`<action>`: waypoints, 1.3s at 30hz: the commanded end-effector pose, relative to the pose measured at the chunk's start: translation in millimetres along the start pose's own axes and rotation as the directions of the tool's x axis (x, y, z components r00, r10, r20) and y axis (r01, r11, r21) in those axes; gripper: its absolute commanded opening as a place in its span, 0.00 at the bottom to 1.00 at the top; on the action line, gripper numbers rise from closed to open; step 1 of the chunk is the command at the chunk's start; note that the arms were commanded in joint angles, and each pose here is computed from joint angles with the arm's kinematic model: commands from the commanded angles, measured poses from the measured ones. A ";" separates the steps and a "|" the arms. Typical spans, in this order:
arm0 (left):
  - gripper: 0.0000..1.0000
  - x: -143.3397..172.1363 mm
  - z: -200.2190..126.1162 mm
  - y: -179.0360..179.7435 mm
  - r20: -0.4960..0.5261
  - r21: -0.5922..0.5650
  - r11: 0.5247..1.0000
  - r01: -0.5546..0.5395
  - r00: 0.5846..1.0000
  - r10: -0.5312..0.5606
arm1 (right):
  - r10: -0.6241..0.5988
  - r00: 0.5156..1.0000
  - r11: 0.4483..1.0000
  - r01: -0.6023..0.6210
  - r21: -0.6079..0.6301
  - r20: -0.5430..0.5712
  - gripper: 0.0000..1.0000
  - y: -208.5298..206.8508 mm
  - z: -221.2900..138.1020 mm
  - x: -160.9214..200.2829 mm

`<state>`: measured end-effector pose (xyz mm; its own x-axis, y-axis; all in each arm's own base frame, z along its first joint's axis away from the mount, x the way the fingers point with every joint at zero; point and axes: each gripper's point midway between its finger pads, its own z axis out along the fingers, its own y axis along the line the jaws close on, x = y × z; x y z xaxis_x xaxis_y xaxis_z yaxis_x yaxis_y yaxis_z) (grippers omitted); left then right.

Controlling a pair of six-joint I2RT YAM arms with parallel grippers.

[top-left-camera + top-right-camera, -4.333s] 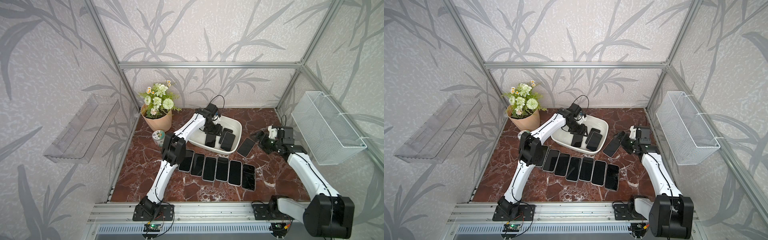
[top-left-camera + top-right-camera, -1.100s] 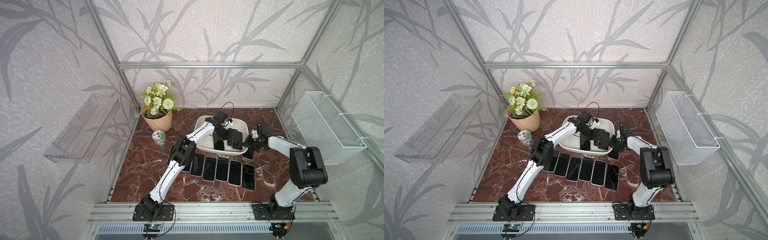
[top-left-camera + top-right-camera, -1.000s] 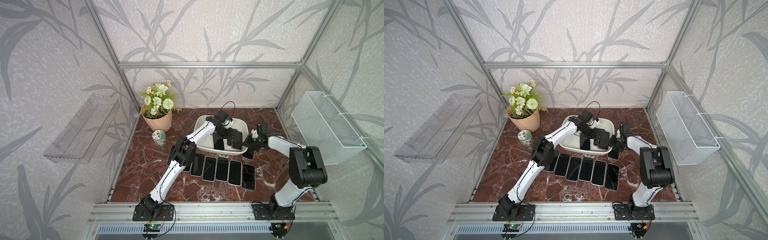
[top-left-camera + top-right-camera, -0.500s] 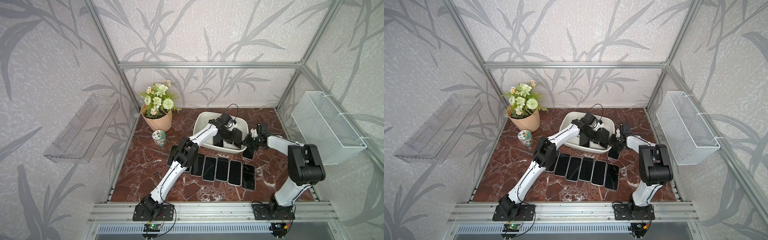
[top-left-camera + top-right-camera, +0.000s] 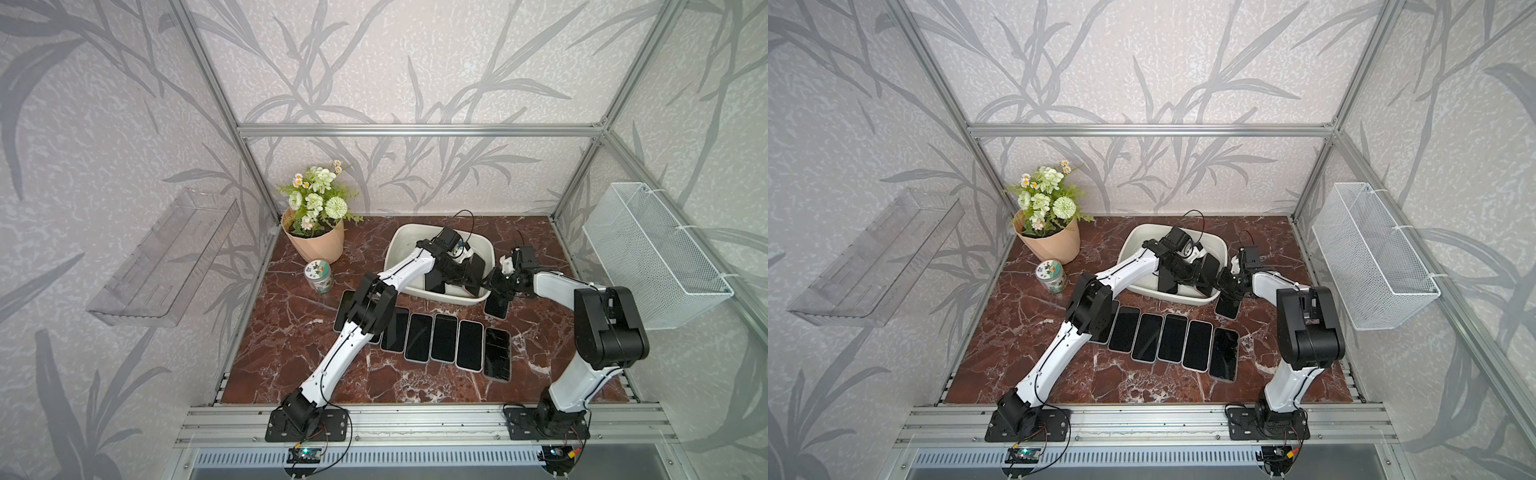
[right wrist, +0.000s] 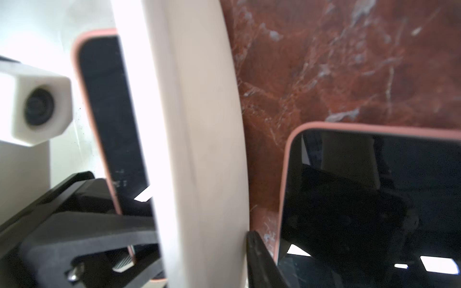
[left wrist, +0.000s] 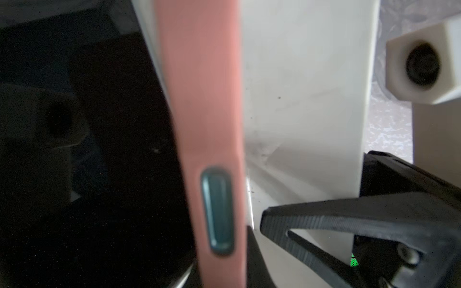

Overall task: Take the phone out of the storage box
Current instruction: Pick up the phone from the storage box, then place the phone at the center of the board.

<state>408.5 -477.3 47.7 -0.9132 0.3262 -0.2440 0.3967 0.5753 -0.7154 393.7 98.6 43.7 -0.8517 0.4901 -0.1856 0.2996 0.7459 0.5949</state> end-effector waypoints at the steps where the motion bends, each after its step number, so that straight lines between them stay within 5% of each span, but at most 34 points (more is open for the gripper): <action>1: 0.02 -3.6 -2.8 12.8 0.016 -0.068 0.997 -0.020 1.000 0.021 | 0.015 0.999 1.000 -0.016 -0.019 -0.029 0.41 -0.3 5.8 7.8; 10: 0.02 -51.2 -69.2 -45.6 0.194 0.019 0.997 -0.078 0.978 0.073 | -0.056 0.993 0.996 0.062 -0.065 0.102 0.65 32.3 -40.5 -10.7; 18: 0.02 -52.4 -109.9 -95.5 0.254 0.086 0.990 -0.108 0.964 0.083 | -0.011 0.952 0.997 0.035 -0.073 0.307 0.68 35.5 -125.1 -34.4; 27: 0.02 -27.1 -30.1 -150.2 0.212 0.209 0.974 -0.092 0.976 0.046 | -0.013 0.813 0.995 0.066 -0.070 0.583 0.72 54.6 -241.4 -44.2; 32: 0.03 -16.5 24.4 -175.2 0.188 0.259 0.963 -0.075 0.982 0.026 | -0.005 0.814 0.990 0.088 -0.114 0.580 0.72 69.4 -251.8 -43.8; 39: 0.04 7.6 85.8 -164.3 0.141 0.267 0.964 0.010 0.989 -0.050 | 0.006 0.823 0.986 0.091 -0.143 0.567 0.72 71.3 -246.2 -42.2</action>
<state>310.4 -621.5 66.8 -0.9386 0.2637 -0.2225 0.3221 0.4380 -0.8393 345.5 17.8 287.6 -0.4476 0.6579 -0.6056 0.1608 0.7254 0.6692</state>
